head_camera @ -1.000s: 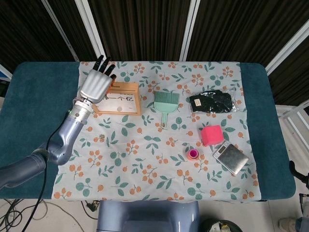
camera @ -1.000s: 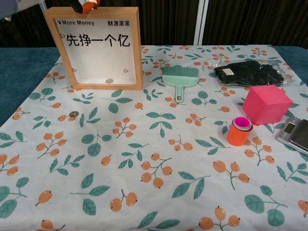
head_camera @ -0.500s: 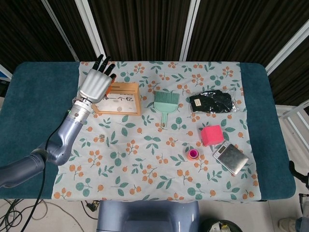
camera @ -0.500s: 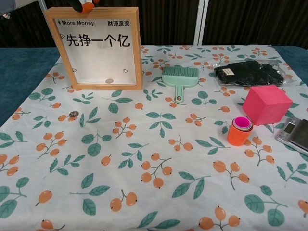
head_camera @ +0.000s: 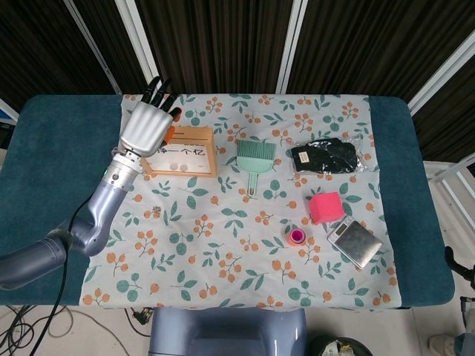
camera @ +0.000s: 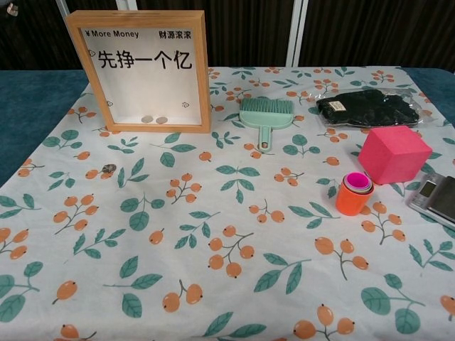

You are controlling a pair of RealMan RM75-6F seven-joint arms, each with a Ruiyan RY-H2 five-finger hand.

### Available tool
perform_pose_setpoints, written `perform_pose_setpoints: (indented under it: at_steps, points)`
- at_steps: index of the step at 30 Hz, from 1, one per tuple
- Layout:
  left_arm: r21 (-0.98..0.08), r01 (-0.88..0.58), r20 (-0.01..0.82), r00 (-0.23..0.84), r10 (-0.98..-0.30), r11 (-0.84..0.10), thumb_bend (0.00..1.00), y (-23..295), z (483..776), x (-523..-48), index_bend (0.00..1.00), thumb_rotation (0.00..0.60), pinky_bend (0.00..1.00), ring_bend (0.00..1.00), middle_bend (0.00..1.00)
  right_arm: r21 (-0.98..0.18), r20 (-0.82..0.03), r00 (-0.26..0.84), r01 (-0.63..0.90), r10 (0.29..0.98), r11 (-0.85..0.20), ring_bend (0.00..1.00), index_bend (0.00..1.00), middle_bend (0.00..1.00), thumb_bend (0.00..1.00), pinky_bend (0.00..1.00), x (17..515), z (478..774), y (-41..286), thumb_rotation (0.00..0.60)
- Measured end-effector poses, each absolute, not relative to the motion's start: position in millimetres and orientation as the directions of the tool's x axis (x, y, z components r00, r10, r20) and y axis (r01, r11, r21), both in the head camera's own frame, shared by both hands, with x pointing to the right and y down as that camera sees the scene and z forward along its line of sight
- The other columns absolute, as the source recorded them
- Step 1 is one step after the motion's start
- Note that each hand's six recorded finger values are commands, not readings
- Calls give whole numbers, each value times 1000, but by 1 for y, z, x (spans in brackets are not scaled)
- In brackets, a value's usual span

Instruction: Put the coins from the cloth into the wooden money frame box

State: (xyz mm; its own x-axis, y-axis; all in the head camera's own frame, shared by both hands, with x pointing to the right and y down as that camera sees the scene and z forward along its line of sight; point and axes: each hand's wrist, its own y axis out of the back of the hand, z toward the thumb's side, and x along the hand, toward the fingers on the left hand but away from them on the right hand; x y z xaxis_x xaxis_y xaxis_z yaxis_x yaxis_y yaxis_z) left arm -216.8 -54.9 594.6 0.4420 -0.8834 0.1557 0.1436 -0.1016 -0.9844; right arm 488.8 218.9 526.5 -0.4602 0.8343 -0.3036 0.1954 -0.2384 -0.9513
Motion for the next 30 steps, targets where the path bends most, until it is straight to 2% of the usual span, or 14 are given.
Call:
perform_pose_setpoints:
  at_steps: [7,10,13,17,21,30]
  points:
    - [-997,-56,14,451,-892,-44,304,-30,550,-233,462,600,0,0,161,-952,-300,-459,192,836,-237,0,128,26,395,0,489,527,218,600]
    - [-992,-118,-19,457,-889,-39,304,-2,539,-254,435,600,0,0,158,-952,-301,-457,191,837,-238,0,128,26,394,0,488,527,218,600]
    - [-986,-154,-17,457,-889,-60,301,34,540,-281,415,600,0,0,156,-953,-299,-455,188,839,-238,0,128,26,394,0,488,527,218,600]
    - [-978,-179,22,438,-899,-111,252,87,552,-319,388,600,0,0,157,-954,-297,-456,187,839,-236,0,128,26,394,0,487,527,219,600]
    - [-972,-151,101,419,-902,-179,250,133,578,-347,385,600,0,0,159,-954,-295,-453,189,841,-233,0,128,26,394,0,486,526,219,600]
    - [-946,-77,261,393,-882,-314,256,173,651,-366,397,600,0,0,158,-954,-294,-458,189,839,-231,0,128,26,394,0,488,525,220,600]
